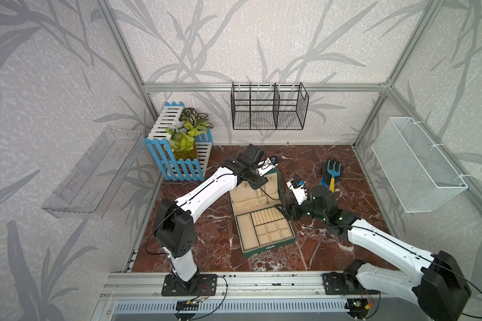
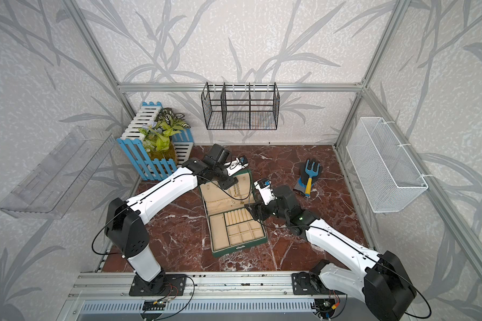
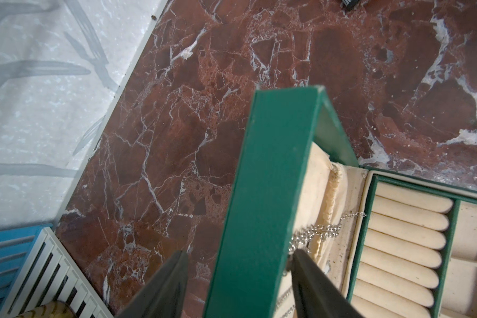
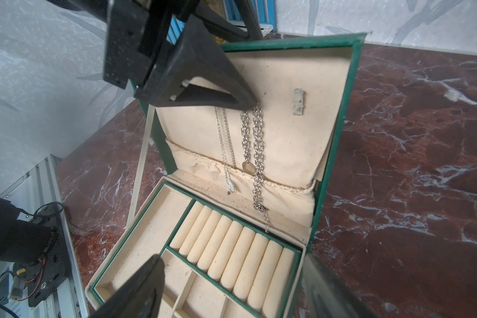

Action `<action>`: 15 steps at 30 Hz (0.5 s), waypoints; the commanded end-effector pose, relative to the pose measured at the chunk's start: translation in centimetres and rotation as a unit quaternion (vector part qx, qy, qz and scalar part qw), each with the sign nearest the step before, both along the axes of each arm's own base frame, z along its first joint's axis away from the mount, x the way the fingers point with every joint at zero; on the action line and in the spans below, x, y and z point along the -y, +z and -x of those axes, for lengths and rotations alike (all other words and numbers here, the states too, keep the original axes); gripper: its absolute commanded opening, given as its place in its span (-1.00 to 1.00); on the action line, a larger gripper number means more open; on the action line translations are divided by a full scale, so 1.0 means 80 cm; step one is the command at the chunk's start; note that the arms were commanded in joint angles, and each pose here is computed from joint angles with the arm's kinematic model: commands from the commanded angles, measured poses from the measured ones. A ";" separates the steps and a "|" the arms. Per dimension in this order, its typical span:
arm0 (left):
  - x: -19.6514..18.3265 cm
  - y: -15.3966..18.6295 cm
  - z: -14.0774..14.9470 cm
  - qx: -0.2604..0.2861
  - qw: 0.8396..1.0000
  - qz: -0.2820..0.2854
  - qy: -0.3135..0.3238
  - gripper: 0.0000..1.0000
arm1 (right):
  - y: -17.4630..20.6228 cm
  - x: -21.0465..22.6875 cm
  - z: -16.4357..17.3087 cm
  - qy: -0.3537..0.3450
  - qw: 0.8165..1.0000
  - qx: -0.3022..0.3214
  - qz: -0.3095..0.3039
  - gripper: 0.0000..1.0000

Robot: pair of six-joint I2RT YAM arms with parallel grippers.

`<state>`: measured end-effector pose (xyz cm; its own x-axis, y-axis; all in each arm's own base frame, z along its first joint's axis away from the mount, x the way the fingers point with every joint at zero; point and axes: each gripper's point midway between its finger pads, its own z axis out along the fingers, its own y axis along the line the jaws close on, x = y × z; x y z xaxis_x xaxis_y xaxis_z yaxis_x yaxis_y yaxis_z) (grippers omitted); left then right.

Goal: Put jewelry chain into jewelry box
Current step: Adjust the necklace at the jewelry box clasp.

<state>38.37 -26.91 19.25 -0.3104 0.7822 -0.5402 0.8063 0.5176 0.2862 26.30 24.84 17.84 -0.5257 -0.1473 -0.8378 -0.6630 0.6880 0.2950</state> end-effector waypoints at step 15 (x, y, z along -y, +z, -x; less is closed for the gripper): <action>-0.005 -0.024 0.008 -0.006 1.000 -0.021 -0.003 -0.40 | -0.005 0.008 -0.001 -0.019 1.000 -0.001 -0.002 0.63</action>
